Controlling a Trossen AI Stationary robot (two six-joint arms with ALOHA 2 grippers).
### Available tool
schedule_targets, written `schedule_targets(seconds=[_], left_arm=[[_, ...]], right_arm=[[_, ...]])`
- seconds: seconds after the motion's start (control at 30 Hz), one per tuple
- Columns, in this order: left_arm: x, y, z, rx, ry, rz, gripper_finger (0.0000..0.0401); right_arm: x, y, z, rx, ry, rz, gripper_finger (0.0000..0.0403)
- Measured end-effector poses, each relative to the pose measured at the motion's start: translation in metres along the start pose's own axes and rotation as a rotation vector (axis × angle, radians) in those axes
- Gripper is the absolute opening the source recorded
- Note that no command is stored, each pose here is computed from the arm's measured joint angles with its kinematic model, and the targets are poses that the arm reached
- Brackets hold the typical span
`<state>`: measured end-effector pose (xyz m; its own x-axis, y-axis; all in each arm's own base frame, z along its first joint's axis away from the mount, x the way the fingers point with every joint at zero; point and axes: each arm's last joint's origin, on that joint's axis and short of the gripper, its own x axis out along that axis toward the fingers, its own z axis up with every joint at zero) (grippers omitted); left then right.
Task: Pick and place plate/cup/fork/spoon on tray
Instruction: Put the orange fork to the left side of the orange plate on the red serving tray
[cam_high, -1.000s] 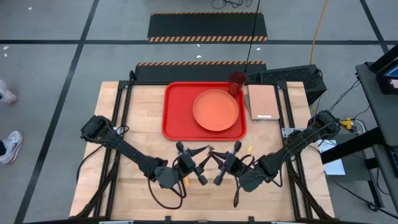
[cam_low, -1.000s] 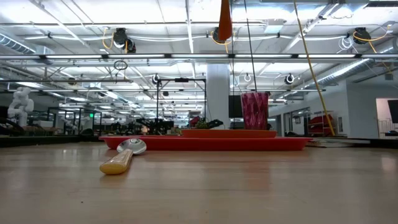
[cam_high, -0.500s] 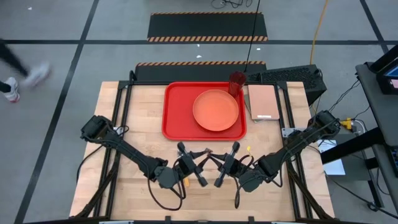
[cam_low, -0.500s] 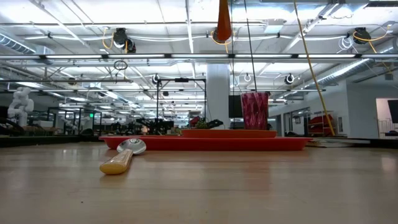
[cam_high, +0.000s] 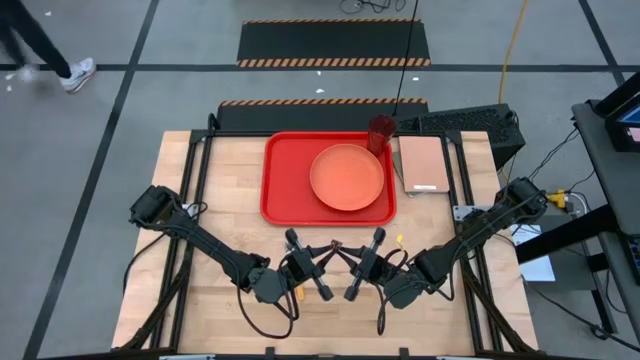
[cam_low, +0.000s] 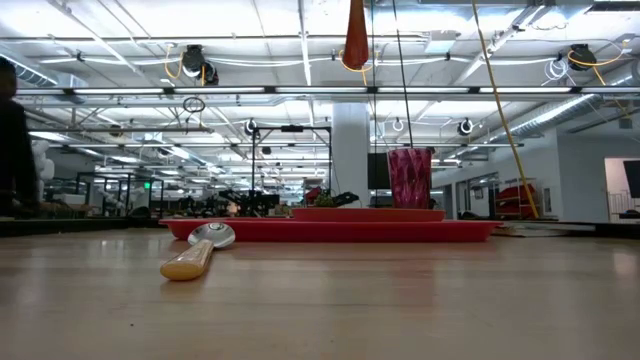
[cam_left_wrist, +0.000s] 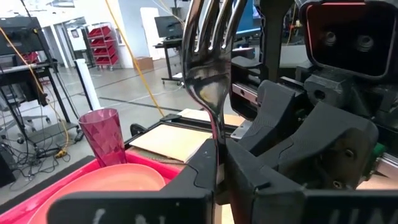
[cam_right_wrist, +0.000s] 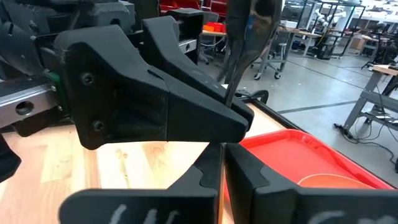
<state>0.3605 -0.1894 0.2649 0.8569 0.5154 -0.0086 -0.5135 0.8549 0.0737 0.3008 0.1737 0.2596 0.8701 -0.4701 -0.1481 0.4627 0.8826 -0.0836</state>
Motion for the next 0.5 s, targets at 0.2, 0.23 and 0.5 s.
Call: schedule_targets(seconds=[0.2,0.23,0.5], left_arm=[[0.001,0.000,-0.003,0.021,0.015,0.001,0.0007],[0.001,0.001,-0.003,0.030,0.020,0.003,0.0006],[0.005,0.037,0.019,0.062,0.124,-0.003,0.0005]], right_arm=[[0.000,0.000,0.000,-0.026,0.002,0.000,0.0022],[0.000,0.000,-0.001,-0.039,0.003,-0.002,0.0028],[-0.019,-0.007,0.000,-0.130,0.039,-0.039,0.0078]])
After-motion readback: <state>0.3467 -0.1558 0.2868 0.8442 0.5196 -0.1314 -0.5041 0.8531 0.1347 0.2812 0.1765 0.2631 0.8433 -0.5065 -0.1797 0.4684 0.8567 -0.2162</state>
